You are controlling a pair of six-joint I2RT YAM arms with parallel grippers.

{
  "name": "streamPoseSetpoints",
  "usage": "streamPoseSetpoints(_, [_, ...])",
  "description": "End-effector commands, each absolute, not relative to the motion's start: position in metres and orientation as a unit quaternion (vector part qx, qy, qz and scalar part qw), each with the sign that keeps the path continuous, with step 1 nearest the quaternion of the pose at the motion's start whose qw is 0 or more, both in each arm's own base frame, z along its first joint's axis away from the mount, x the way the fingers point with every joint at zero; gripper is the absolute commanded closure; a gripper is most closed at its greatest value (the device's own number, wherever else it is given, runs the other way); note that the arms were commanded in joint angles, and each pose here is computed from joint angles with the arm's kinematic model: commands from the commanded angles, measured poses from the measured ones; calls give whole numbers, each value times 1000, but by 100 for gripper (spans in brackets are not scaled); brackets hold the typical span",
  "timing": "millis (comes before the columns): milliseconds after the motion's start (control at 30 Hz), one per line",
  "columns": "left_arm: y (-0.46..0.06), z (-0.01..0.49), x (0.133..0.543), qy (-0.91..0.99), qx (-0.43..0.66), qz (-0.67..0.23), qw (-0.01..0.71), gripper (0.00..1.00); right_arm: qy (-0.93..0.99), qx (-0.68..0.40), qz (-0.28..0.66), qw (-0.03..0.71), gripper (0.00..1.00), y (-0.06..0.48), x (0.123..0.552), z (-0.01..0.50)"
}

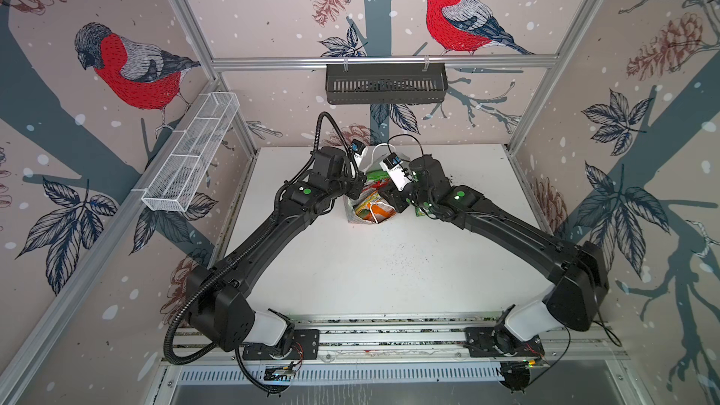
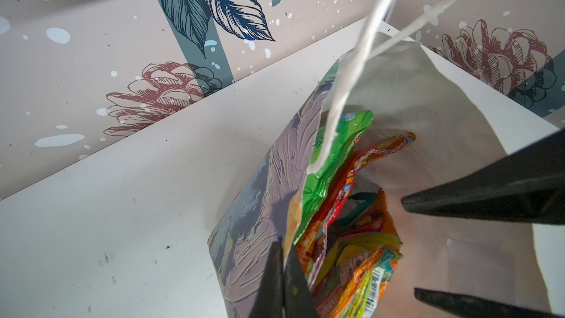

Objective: Take the snacks out of the paper bag
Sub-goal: Pick up the snack from the paper bag.

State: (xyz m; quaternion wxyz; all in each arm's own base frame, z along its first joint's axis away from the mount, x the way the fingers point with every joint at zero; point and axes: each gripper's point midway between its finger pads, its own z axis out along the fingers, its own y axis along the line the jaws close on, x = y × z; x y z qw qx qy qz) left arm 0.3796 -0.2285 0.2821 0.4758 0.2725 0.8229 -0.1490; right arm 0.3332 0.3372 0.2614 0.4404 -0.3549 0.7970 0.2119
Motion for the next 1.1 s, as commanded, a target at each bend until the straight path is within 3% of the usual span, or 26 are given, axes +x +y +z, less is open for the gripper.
streamPoseSetpoints(0, [-234,295,384,807,278,-155,498,100,798,-366,200,435,53,337,336,258])
streamPoseSetpoints(700, [-233,302,385,801,282,-148,507,100,806,-408,209,374,57,353,335,235])
streamPoseSetpoints(1000, [-232,302,386,801,282,-143,508,100,807,-417,211,361,75,354,333,233])
streamPoseSetpoints(1067, [-231,302,387,799,281,-142,512,100,806,-418,212,361,86,353,331,235])
